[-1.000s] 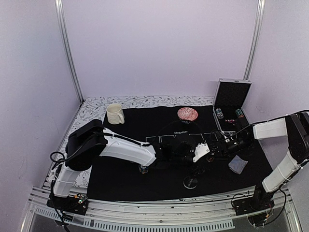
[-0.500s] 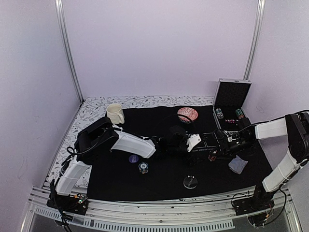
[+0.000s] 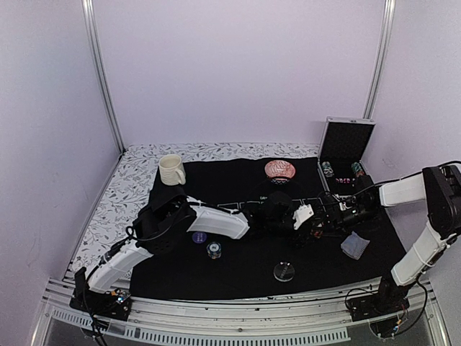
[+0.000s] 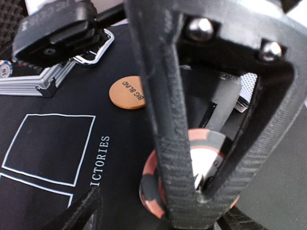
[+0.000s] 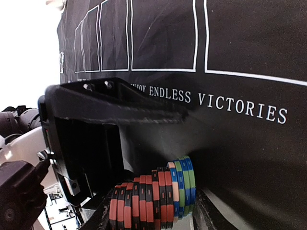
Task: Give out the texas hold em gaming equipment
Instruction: Pass from the right arm to the left
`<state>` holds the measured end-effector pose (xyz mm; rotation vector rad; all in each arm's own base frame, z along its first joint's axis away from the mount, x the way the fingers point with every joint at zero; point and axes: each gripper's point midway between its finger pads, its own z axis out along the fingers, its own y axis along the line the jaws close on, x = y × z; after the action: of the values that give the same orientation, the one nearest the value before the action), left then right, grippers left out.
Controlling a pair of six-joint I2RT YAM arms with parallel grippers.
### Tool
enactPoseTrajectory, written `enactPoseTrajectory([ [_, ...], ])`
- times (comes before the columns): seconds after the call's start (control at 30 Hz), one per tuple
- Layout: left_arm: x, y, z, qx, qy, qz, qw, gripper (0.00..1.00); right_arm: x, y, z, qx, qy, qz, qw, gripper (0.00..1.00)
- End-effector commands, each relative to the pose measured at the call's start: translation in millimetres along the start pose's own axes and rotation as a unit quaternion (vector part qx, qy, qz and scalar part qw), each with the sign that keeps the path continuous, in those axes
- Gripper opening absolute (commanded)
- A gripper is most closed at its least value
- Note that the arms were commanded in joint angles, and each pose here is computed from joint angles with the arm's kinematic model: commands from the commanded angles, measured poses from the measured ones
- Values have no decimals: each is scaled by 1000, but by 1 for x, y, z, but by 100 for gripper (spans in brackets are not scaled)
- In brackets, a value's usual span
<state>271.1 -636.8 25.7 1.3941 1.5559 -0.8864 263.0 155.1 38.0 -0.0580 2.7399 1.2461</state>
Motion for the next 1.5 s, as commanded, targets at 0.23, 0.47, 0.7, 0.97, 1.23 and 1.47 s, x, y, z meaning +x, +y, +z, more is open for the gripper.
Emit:
enactPoseTrajectory([
  [0.23, 20, -13, 9, 21, 19, 12, 1000, 62, -6, -18, 7, 31, -2, -2, 1000, 3],
  [0.47, 24, -17, 15, 28, 18, 13, 999, 56, -8, -23, 6, 48, -1, 1, 999, 8],
  [0.7, 18, -24, 17, 38, 5, 22, 999, 52, -10, -26, 5, 62, -1, 3, 998, 18],
  [0.97, 20, -27, 17, 37, 8, 28, 999, 36, -10, -33, 6, 76, 5, 10, 997, 37],
  [1.23, 20, -28, 16, 38, 7, 29, 999, 32, -14, -33, 5, 79, 1, 9, 997, 54],
  [1.47, 20, -28, 15, 37, 9, 32, 999, 33, -18, -32, 4, 82, -2, 7, 997, 60],
])
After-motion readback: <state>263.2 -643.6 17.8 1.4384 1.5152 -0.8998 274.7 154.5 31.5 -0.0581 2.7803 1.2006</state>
